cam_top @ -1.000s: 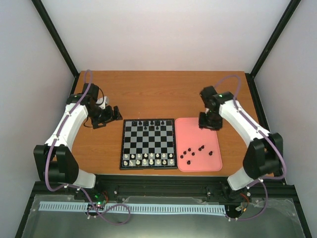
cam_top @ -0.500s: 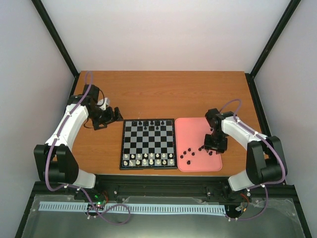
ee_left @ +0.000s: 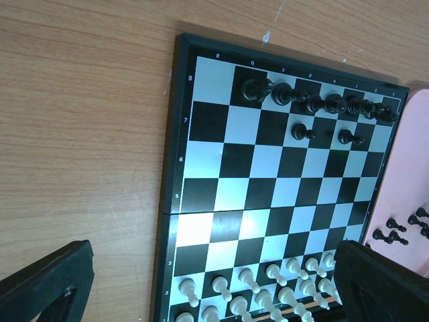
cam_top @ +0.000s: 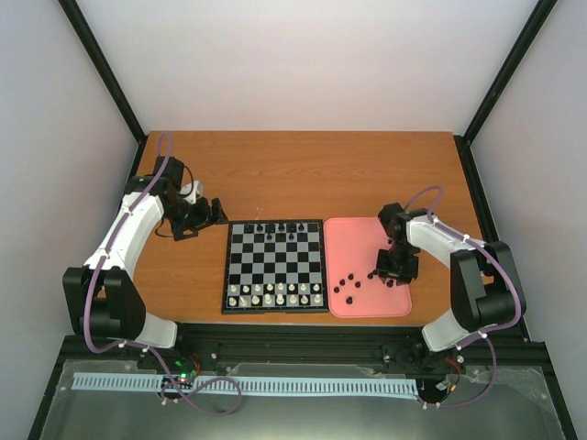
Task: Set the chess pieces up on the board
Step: Pick up the chess piece from the storage box, then place the chess piece on the chessboard.
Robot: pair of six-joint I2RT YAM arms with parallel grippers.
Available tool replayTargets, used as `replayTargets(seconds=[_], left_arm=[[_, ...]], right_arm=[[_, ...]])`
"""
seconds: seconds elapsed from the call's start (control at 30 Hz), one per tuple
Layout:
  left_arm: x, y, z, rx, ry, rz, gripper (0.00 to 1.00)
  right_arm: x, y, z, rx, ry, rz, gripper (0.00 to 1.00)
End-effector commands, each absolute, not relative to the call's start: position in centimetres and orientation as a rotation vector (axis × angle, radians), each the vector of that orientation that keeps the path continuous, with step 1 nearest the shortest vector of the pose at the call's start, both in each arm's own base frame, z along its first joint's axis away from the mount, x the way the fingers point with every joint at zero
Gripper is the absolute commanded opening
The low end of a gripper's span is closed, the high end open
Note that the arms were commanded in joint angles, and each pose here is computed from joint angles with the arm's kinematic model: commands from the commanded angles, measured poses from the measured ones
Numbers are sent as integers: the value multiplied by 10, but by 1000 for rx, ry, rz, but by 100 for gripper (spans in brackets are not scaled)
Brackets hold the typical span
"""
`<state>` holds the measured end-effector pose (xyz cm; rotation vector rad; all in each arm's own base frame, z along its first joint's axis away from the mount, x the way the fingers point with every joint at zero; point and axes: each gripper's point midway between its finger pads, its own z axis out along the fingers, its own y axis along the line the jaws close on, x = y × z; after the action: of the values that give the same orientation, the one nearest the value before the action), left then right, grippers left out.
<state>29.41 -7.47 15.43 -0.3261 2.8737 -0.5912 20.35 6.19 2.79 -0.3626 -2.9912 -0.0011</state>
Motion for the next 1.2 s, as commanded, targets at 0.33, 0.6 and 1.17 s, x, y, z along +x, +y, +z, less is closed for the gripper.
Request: replayTargets(seconds=[0.33, 0.6, 1.17], left_arm=[[297, -74, 159, -313, 2851, -581, 100], [297, -74, 159, -314, 2848, -575, 100], [295, -73, 158, -316, 2848, -573, 100]], right_arm=[[205, 54, 23, -388, -2994, 53, 28], [204, 52, 26, -388, -2999, 61, 7], [319, 104, 136, -254, -3281, -73, 3]])
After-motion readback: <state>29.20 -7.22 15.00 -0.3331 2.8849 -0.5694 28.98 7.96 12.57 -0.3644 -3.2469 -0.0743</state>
